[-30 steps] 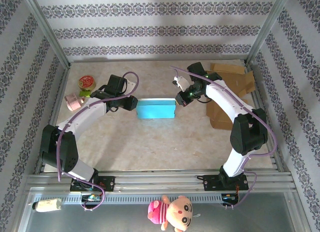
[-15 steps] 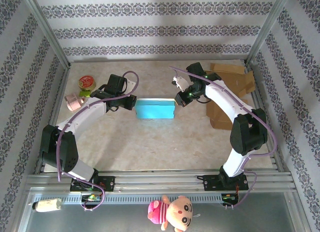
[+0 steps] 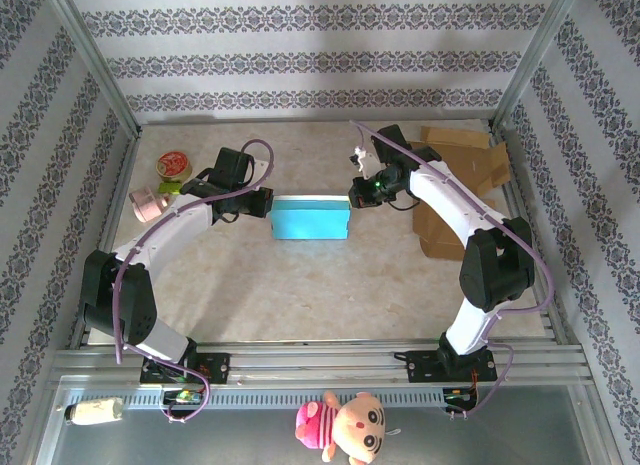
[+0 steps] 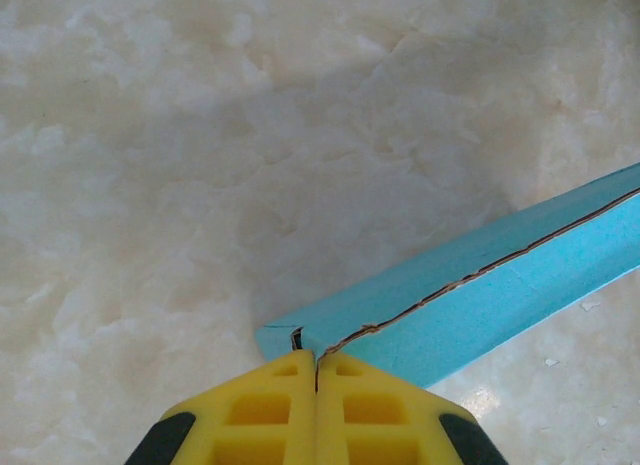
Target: Fold the paper box
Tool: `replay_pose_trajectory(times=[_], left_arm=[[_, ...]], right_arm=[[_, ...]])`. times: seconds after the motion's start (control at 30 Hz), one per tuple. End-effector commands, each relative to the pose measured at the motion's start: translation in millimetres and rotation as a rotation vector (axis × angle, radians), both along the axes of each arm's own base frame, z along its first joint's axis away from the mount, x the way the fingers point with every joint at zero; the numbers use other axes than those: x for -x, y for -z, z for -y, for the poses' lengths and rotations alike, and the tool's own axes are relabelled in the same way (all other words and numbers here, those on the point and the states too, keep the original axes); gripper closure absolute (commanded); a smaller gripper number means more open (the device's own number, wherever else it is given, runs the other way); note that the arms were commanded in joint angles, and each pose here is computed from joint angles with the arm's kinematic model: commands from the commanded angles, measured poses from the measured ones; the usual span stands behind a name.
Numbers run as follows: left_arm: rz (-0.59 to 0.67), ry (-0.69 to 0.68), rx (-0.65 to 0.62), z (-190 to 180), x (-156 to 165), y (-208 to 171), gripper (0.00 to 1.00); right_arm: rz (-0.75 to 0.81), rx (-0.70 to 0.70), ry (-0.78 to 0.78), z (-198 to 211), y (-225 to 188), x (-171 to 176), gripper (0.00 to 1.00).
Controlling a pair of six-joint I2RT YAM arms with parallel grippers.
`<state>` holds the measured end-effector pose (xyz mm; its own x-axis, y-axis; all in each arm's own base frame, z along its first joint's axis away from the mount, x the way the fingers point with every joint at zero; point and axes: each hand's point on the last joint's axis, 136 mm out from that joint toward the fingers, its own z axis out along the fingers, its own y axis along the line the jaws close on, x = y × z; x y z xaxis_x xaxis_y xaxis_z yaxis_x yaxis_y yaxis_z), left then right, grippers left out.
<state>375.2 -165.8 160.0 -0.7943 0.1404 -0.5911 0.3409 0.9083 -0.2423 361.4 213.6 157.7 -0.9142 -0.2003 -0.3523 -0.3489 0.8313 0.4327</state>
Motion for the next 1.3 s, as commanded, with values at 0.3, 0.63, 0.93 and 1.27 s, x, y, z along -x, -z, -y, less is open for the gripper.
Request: replay_pose_trajectory(times=[0.3,0.63,0.93,1.27], left_arm=[[0.04,-0.009,0.051,9,-6,-13,1.0],[0.028,-0.016,0.043,7,-6,-8,1.0],[0.012,-0.031,0.143,17,-3,-17,1.0],[-0.031,-0.057,0.189,22,-1,-15,1.0]], right_arm=[[-0.086,-0.127,0.109,-21,-16,2,0.97],[-0.112,-0.081,0.122,-21,1,9,0.98],[-0.063,0.053,0.102,-16,23,18,1.0],[-0.032,0.062,0.09,-18,18,19,1.0]])
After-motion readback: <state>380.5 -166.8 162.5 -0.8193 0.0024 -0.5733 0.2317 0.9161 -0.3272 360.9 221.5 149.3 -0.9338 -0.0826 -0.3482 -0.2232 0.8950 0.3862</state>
